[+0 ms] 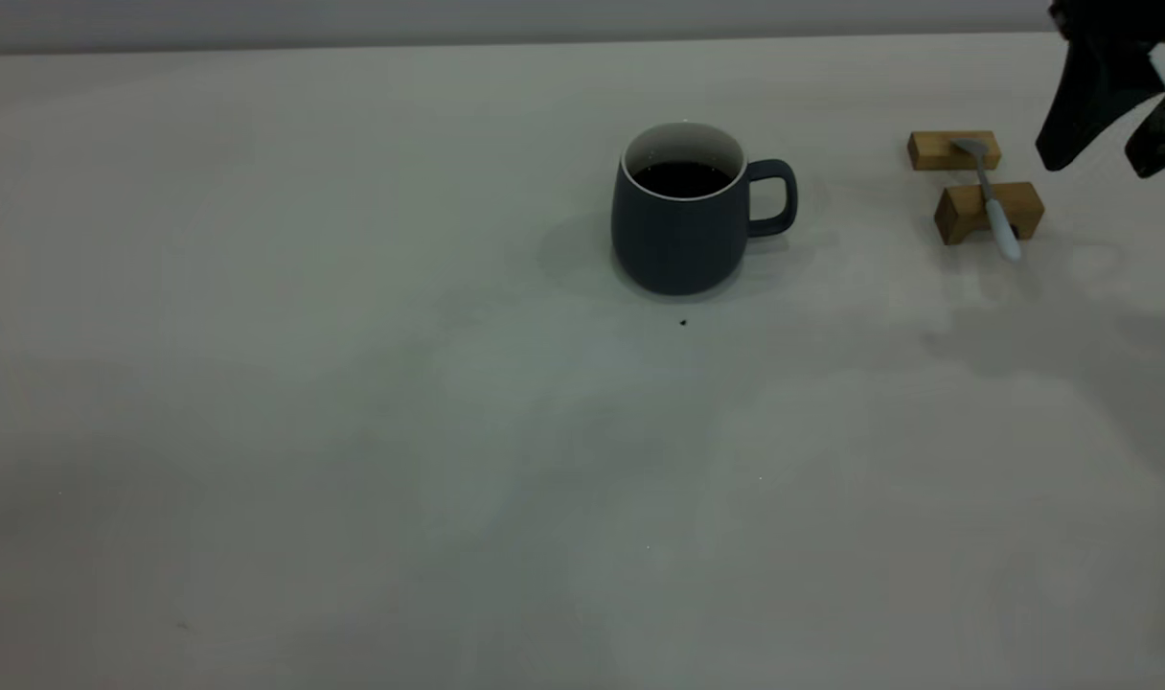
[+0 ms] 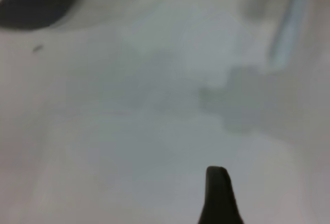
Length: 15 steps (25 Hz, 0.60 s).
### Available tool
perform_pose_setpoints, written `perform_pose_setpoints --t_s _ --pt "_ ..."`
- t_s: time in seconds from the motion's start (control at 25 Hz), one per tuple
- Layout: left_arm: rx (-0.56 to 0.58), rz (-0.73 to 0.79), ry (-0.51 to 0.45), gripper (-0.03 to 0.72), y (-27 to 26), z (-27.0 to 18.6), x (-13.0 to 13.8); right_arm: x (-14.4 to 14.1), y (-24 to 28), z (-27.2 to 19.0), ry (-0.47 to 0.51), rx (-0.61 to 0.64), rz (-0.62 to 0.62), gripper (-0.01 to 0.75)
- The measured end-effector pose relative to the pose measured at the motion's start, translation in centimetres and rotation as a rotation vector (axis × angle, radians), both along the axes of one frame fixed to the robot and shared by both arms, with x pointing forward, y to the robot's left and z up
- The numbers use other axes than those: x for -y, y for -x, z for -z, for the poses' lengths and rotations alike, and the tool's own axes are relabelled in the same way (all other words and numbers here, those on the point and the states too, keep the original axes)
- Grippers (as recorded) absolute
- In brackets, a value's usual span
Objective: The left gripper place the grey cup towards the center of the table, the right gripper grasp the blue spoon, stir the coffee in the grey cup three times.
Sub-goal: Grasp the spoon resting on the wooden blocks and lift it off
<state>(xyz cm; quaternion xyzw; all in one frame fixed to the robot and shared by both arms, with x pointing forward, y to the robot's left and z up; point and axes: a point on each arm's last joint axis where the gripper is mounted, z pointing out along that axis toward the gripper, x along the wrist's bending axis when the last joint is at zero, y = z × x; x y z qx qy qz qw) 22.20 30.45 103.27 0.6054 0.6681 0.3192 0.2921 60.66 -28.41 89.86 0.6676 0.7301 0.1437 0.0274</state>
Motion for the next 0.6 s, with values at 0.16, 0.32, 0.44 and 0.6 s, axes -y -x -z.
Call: perform_pose_setpoints --t_s 0.16,0.32,0.44,0.6 --pt "0.000 0.000 0.000 0.585 0.0 0.0 0.0 0.3 -2.5 2.1 0.056 -0.033 0.002 0.580" --pt "0.000 0.000 0.000 0.585 0.0 0.0 0.0 -0.6 -4.2 4.0 0.086 -0.040 -0.038 0.580" --pt "0.000 0.000 0.000 0.585 0.0 0.0 0.0 -1.2 -5.1 5.4 0.088 -0.047 -0.050 0.580" --pt "0.000 0.000 0.000 0.585 0.0 0.0 0.0 -1.2 -5.9 7.3 0.090 -0.060 -0.050 0.580"
